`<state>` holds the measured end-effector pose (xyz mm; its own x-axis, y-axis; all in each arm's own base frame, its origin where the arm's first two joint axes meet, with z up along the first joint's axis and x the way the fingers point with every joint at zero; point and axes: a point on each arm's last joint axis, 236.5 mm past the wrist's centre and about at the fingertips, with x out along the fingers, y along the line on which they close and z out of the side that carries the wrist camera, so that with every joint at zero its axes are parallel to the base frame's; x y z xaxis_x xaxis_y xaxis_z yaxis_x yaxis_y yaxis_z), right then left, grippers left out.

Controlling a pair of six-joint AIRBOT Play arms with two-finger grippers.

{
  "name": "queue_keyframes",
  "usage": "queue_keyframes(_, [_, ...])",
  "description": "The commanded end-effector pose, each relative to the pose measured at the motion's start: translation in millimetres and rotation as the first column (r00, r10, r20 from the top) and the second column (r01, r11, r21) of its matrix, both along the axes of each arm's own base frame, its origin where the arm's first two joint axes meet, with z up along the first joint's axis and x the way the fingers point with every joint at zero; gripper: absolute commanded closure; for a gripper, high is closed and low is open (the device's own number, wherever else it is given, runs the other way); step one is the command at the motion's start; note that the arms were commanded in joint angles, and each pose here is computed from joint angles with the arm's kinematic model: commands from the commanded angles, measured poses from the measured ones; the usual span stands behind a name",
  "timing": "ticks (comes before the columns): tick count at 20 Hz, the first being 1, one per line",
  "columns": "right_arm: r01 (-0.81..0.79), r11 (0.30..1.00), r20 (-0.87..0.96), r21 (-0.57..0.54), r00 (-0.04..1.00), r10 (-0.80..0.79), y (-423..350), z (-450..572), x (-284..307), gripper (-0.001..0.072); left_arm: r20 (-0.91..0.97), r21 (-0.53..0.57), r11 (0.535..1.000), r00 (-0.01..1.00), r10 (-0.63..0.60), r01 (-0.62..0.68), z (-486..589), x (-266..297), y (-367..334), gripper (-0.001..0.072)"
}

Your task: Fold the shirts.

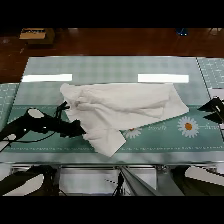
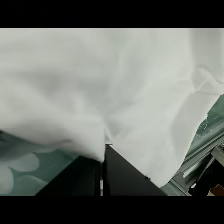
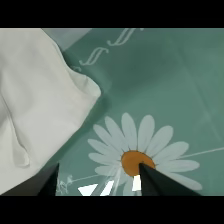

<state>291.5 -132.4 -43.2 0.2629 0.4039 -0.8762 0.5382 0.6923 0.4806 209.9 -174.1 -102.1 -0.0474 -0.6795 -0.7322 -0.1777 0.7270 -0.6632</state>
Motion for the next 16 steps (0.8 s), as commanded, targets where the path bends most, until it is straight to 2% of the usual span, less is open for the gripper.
queue_keyframes(1, [0.112,0.993,0.075,0.024,0.991,-0.113,0.9,-16.9,16.3,0.0128,0.008,-0.006,1.0,1.0,-0.004,0.004,1.2,1.2,-1.5,0.0678])
queue_keyframes(4, [0.187,0.981,0.112,0.045,0.975,-0.191,7.9,-31.1,28.7,0.0127,0.018,-0.014,1.0,1.0,0.003,-0.003,4.6,5.9,-3.0,0.0678])
queue_keyframes(9, [0.113,0.994,0.127,0.007,0.985,-0.113,43.1,-54.4,55.7,0.013,0.054,-0.018,1.0,0.999,0.007,-0.006,12.1,19.2,-4.0,0.0678])
queue_keyframes(10, [0.095,0.995,0.138,0.006,0.986,-0.095,55.6,-57.5,65.2,0.0161,0.079,-0.015,1.0,0.997,0.003,-0.002,14.2,25.0,-3.6,0.0678])
queue_keyframes(12, [0.065,0.998,0.159,0.017,0.985,-0.067,79.2,-58.5,79.6,0.0355,0.186,0.006,1.0,0.982,-0.011,0.01,21.8,49.6,0.2,0.0678])
queue_keyframes(13, [0.042,0.999,0.174,0.014,0.984,-0.044,87.4,-54.3,84.8,0.0597,0.224,0.005,1.0,0.975,0.01,-0.011,31.3,66.0,3.1,0.0678])
queue_keyframes(14, [0.008,1.0,0.191,0.015,0.982,-0.011,92.4,-44.8,88.5,0.0689,0.272,0.0,1.0,0.962,0.027,-0.028,46.2,84.5,7.4,0.0679])
queue_keyframes(16, [-0.109,0.993,0.278,-0.036,0.954,0.115,92.5,-7.9,96.9,0.069,0.395,-0.01,0.998,0.916,0.061,-0.062,88.6,122.3,19.1,0.0679])
